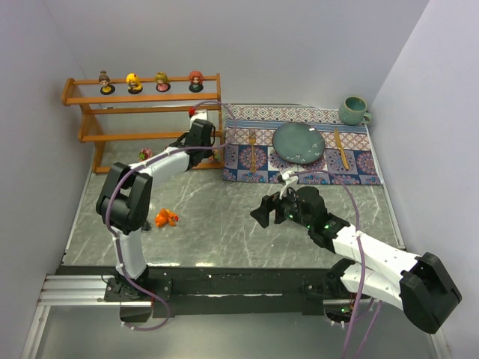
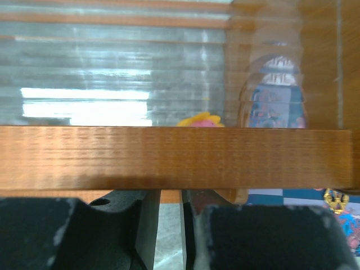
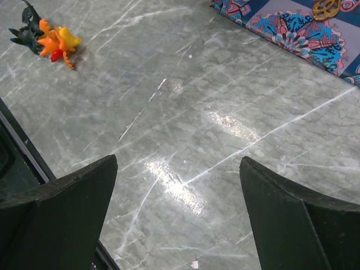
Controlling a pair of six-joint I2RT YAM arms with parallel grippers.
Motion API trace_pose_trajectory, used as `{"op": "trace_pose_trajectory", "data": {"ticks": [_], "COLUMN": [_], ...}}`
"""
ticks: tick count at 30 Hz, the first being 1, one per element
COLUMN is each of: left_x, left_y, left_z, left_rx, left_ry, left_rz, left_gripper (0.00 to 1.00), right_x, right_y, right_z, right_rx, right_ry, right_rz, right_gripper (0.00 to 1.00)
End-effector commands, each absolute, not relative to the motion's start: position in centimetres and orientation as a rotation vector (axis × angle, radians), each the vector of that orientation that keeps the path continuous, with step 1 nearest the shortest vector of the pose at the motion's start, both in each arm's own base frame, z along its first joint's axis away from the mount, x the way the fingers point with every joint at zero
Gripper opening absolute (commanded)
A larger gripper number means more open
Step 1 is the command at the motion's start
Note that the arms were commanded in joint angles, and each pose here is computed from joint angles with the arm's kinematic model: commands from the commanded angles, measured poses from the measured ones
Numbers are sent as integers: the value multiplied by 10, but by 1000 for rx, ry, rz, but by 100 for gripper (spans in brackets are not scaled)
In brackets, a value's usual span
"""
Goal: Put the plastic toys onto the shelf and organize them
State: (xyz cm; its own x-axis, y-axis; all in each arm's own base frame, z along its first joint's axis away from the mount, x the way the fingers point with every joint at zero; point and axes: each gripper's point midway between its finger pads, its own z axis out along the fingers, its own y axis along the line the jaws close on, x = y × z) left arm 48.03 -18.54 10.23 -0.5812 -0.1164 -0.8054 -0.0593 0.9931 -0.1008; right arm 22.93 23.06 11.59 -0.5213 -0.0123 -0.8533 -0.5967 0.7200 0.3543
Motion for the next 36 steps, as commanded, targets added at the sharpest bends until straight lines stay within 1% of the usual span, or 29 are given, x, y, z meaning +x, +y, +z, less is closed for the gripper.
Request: {"op": "trace_pose_trajectory", "data": {"ticks": [1, 4, 5, 7, 13, 18, 24, 29, 31, 33, 34, 36], "left_x": [496, 496, 495, 493, 479, 464, 441, 420, 407, 392, 385, 369], "left_y": [-188, -187, -186, -184, -177, -176, -176, -164, -150, -136, -132, -122], "left_z": [119, 125, 127, 135, 149, 142, 129, 138, 137, 139, 138, 143], "left_rx": [-105, -112, -116, -129, -172, -268, -419, -494, -520, -556, -564, -610], "left_ry": [2133, 2123, 2120, 2106, 2096, 2130, 2178, 2168, 2195, 2217, 2228, 2229], "left_rz": [-79, -76, -75, -79, -101, -146, -225, -226, -152, -91, -74, -57], "left_gripper": [24, 26, 29, 34, 44, 46, 52, 64, 68, 71, 75, 78], "right_x": [233, 233, 233, 233, 233, 233, 231, 231, 231, 232, 232, 232], "right_y": [230, 230, 230, 229, 230, 231, 229, 229, 229, 229, 229, 228], "right_z": [124, 125, 126, 126, 126, 127, 127, 128, 131, 133, 133, 135], "right_rx": [-451, -449, -448, -450, -453, -455, -445, -441, -440, -440, -438, -437], "right_ry": [1963, 1960, 1958, 1957, 1954, 1951, 1949, 1944, 1940, 1936, 1937, 1934], "right_rz": [807, 805, 804, 800, 807, 813, 817, 813, 813, 812, 812, 805], "right_gripper": [96, 96, 96, 96, 96, 96, 96, 96, 96, 96, 96, 96]}}
